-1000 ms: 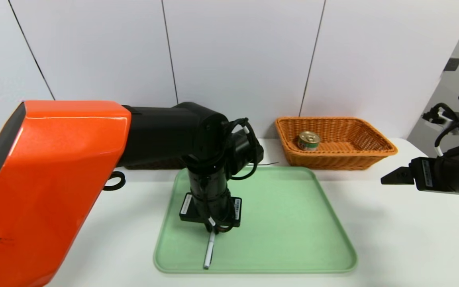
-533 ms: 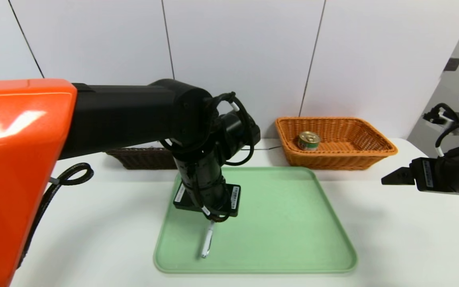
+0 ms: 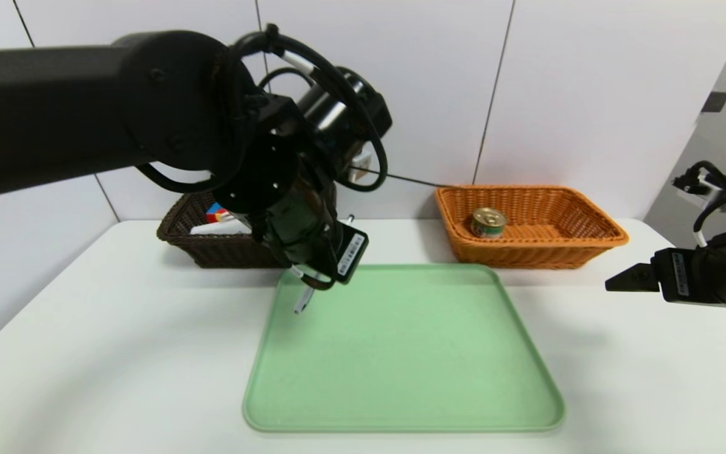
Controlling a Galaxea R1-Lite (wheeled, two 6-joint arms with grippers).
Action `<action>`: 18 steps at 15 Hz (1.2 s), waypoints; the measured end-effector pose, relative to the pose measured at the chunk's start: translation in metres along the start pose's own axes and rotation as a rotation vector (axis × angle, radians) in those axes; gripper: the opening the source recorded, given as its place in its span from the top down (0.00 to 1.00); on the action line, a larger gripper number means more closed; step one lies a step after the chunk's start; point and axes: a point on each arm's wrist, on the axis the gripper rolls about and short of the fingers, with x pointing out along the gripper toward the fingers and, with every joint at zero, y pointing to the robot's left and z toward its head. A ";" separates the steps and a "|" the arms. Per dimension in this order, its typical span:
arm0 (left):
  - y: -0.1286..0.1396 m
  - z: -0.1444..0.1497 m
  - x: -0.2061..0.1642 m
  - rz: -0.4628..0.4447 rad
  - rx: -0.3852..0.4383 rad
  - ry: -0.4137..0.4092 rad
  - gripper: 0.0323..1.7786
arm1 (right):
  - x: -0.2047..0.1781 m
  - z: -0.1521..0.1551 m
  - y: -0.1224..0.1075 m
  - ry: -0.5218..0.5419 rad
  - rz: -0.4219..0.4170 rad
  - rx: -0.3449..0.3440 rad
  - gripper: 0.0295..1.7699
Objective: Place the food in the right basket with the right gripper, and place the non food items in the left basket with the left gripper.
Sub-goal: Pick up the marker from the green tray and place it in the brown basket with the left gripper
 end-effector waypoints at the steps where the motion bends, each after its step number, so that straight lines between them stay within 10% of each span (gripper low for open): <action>1: 0.010 0.005 -0.005 0.015 0.036 -0.049 0.98 | 0.000 0.000 0.000 -0.001 0.000 0.000 0.04; 9: 0.117 0.036 -0.003 0.097 0.274 -0.334 0.98 | -0.001 0.001 0.000 -0.007 -0.006 -0.002 0.04; 18: 0.162 0.031 0.068 0.061 0.495 -0.283 0.98 | 0.001 0.001 0.000 0.000 -0.010 -0.017 0.04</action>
